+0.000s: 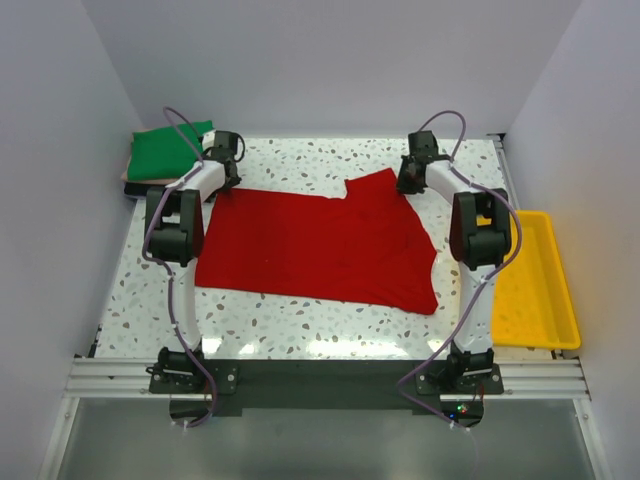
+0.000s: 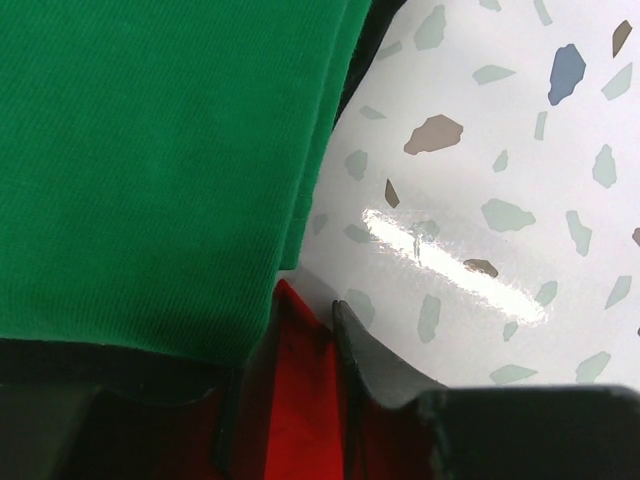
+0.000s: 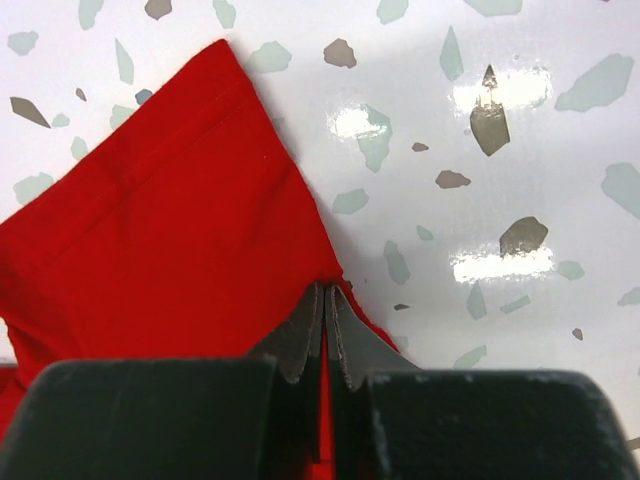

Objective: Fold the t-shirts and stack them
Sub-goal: Fold the tshirt

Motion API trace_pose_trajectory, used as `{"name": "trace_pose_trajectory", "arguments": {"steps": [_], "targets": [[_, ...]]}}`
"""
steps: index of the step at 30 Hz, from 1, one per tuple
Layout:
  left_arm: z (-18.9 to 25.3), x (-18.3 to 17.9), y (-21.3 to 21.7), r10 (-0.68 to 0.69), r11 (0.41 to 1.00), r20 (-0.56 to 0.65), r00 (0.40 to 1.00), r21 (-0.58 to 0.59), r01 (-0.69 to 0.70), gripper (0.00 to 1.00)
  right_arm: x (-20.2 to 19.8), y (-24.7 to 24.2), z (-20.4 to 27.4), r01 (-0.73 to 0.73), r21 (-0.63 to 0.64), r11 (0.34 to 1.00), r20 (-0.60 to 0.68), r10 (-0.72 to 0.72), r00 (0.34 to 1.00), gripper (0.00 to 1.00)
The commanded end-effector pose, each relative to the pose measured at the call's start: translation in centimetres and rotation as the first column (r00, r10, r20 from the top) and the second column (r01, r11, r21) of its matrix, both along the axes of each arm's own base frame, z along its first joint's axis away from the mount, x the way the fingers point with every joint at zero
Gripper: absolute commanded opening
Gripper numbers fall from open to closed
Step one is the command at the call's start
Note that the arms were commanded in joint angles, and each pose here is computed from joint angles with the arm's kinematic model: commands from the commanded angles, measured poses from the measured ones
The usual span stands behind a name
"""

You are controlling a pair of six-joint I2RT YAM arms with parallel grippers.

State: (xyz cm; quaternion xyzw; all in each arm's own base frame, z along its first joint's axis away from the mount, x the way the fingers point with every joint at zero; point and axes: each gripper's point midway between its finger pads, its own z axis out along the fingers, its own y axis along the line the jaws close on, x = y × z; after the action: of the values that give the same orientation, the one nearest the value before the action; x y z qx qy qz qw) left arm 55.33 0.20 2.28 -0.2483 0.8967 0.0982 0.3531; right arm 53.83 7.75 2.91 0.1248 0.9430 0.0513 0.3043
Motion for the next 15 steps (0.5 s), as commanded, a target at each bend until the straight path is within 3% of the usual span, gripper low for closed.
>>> {"name": "trace_pose_trajectory", "arguments": {"steps": [1, 15], "targets": [[1.3, 0.4, 0.0, -0.009, 1.000, 0.025, 1.000, -0.002, 0.009, 0.32, 1.5, -0.1, 5.8, 0.011, 0.055, 0.998, 0.145, -0.019, 0.989, 0.00], [1.1, 0.5, -0.3, -0.017, 1.000, 0.025, 1.000, -0.017, 0.017, 0.19, 1.1, -1.2, 9.0, 0.026, 0.086, 0.996, 0.208, -0.043, 0.977, 0.00]]}}
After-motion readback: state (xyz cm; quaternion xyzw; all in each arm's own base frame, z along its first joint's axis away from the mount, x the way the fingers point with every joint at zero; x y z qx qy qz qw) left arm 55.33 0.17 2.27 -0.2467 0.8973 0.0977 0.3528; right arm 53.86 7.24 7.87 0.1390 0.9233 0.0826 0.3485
